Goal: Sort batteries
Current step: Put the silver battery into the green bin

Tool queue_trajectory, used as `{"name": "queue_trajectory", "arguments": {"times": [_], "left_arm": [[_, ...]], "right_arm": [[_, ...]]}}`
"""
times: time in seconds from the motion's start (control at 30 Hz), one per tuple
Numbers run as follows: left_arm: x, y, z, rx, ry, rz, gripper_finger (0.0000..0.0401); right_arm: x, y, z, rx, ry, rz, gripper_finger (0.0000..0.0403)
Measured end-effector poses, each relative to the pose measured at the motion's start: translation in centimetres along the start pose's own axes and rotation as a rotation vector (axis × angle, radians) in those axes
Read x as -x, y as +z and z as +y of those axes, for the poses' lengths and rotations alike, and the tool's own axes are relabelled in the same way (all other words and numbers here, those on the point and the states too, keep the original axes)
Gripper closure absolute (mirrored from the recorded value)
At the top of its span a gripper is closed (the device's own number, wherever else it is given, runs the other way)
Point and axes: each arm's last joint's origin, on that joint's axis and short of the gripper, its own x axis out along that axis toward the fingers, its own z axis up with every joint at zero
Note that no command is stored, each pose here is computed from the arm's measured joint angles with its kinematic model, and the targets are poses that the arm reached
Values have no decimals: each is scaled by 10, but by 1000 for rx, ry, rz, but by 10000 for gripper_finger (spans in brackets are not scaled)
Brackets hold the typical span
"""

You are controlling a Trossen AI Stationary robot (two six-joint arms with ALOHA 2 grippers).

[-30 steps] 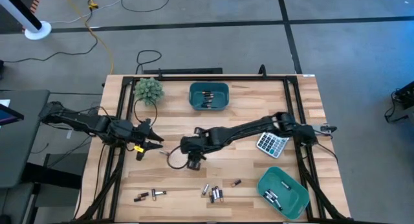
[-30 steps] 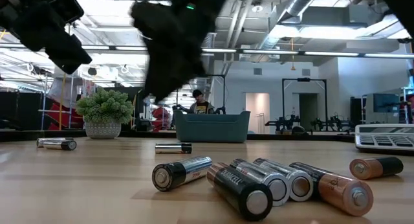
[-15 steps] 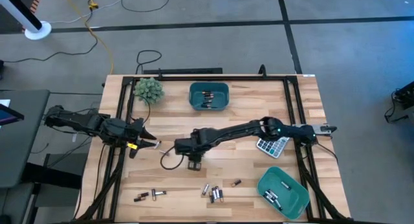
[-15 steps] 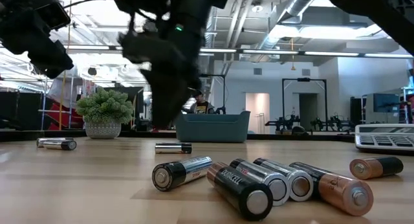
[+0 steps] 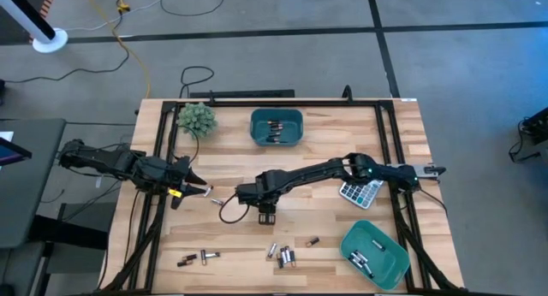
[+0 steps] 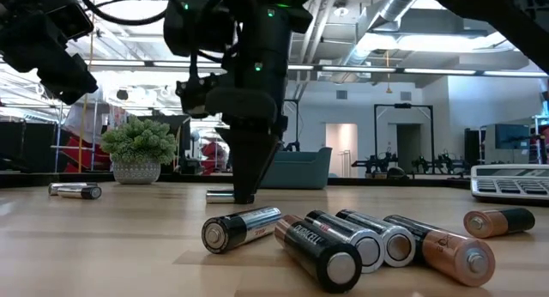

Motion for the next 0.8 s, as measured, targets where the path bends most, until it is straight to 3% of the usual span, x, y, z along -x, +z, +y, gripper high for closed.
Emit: {"name": "queue_trajectory", "arguments": {"times": [0.13, 0.37, 0.6, 0.8], "left_arm": [[0, 0, 0, 36, 1, 1, 266], [0, 0, 0, 22, 2, 3, 266], [0, -6, 3, -24, 29, 61, 266], [0, -6, 3, -25, 31, 67, 266]], "right_arm": [[-6, 1, 1, -4, 0, 1, 259], [-9, -2, 5, 3, -5, 21, 385], [23, -12, 4, -67, -17, 59, 384], [84, -22, 10, -88, -75, -29, 388]]}}
